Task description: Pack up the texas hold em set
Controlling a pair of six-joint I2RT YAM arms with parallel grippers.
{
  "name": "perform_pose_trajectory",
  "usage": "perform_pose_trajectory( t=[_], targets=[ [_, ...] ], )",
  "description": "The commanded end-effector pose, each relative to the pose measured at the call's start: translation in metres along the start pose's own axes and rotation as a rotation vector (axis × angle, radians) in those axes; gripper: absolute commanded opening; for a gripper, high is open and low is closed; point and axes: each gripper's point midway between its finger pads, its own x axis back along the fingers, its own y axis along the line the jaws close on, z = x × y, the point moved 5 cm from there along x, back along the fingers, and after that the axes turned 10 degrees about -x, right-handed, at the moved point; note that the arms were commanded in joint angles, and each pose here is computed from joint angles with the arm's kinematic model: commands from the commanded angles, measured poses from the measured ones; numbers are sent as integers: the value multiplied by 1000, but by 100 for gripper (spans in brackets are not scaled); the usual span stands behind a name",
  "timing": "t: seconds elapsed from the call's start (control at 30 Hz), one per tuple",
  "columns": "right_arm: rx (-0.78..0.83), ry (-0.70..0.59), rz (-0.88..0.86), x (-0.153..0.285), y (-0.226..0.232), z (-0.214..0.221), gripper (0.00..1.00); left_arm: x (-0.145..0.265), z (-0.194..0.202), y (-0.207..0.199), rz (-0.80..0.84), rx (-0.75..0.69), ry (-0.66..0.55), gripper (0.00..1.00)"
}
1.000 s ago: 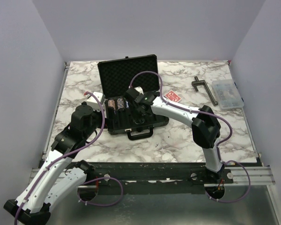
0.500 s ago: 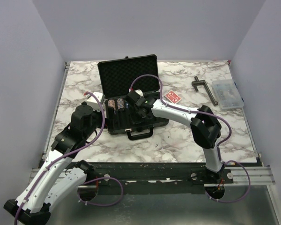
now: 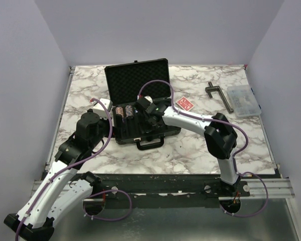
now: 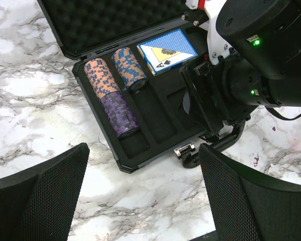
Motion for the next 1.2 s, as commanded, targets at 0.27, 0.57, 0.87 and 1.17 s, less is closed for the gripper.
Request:
perform_pose_trajectory(
  t=[0.27,0.57,0.87,1.17],
  targets=[
    [-11,-54,25,26,-5,-11,72,-1,0,3,-23,-13,-7,90],
    [-13,-74,27,24,-3,-16,46,-1,1,4,-25,-13,-5,90],
    [4,-94,146,18,-22,-13,13,-1,1,3,-23,-13,-5,90],
    [25,-77,185,7,-29,-4,6,-1,1,3,-23,-13,-6,90]
  ],
)
